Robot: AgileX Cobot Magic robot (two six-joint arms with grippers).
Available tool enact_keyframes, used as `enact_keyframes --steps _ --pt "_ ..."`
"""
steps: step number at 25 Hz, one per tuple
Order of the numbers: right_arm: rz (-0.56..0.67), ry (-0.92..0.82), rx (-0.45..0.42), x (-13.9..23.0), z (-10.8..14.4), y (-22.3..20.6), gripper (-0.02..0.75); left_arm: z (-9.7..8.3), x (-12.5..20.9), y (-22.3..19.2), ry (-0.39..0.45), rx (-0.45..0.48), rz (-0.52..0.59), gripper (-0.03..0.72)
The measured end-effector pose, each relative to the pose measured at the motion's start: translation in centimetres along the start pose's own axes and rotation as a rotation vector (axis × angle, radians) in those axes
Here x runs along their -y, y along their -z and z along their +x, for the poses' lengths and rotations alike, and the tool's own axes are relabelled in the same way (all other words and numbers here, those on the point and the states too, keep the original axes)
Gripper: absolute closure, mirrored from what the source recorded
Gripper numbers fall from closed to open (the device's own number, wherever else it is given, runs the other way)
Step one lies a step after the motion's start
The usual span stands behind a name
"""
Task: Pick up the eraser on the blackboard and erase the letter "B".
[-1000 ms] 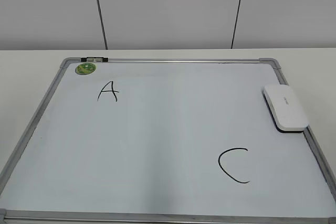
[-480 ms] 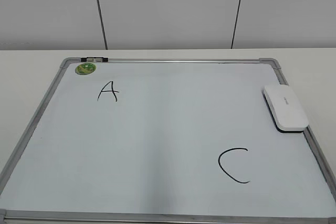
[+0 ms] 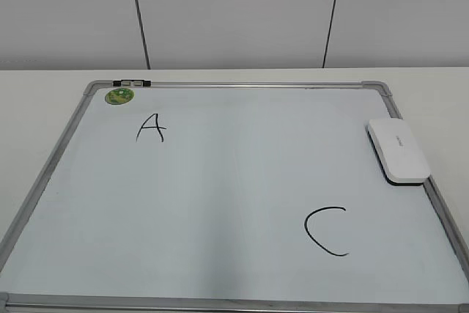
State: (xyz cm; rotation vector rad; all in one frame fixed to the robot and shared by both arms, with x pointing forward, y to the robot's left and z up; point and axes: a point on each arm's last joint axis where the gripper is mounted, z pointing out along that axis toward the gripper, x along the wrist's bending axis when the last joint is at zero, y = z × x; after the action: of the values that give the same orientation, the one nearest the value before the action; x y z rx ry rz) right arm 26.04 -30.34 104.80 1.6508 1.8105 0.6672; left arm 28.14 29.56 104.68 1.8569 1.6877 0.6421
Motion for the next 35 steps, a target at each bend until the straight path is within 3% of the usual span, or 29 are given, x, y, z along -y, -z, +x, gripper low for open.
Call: enact_keyframes --steps 29,35 --pt "-0.016 0.002 0.004 -0.05 -0.01 -0.29 0.144 0.31 0.01 0.01 0.019 -0.034 0.001 0.134" --pt "-0.051 -0.012 0.020 0.27 -0.06 0.15 0.146 0.33 0.50 0.77 0.029 -0.045 -0.058 0.134"
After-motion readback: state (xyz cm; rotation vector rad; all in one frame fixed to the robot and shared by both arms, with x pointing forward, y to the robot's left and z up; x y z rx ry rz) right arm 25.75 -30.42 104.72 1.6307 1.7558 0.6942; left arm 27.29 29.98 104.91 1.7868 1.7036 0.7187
